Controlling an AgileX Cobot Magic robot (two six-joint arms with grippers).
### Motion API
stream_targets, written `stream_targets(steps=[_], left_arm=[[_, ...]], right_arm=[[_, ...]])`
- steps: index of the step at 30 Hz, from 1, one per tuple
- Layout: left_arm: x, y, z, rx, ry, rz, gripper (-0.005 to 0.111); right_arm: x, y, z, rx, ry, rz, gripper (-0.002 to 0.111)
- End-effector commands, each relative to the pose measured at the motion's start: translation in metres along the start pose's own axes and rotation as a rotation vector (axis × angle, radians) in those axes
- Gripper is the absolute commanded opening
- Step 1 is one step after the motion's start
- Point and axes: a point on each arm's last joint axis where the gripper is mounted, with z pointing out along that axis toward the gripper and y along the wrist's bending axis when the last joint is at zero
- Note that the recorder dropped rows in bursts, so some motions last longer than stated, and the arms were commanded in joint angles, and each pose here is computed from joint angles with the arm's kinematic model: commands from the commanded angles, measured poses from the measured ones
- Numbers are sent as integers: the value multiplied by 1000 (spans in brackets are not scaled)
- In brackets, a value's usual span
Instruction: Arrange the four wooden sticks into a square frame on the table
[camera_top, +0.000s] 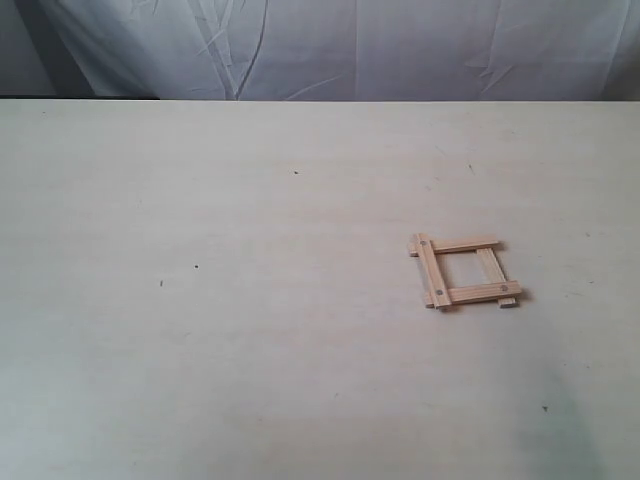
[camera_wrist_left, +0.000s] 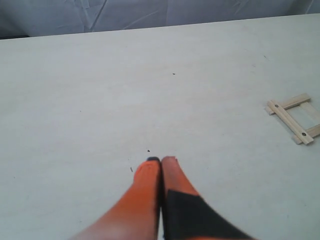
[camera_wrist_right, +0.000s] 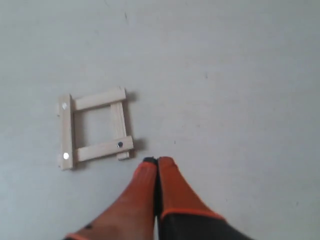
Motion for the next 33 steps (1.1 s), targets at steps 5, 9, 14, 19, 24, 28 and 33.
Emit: stream_targets(steps=[5, 9, 14, 19, 24, 28, 33], left_arm=[[0, 1, -1, -6, -9, 0, 0], [0, 1, -1, -6, -9, 0, 0], [0, 1, -1, -6, -9, 0, 0], [0, 1, -1, -6, -9, 0, 0], [0, 0, -1, -5, -10, -1, 0], [0, 1, -1, -6, -9, 0, 0], [0, 1, -1, -6, -9, 0, 0]], right_arm=[[29, -9, -46, -54, -287, -2, -1], [34, -11, -63, -73, -373, 4, -1], [38, -12, -74, -85, -431, 6, -1], [39, -14, -75, -62, -457, -26, -1], [48, -18, -70, -3, -446, -112, -1], [59, -21, -67, 24, -452, -124, -1], [75, -26, -59, 55, -478, -114, -1]])
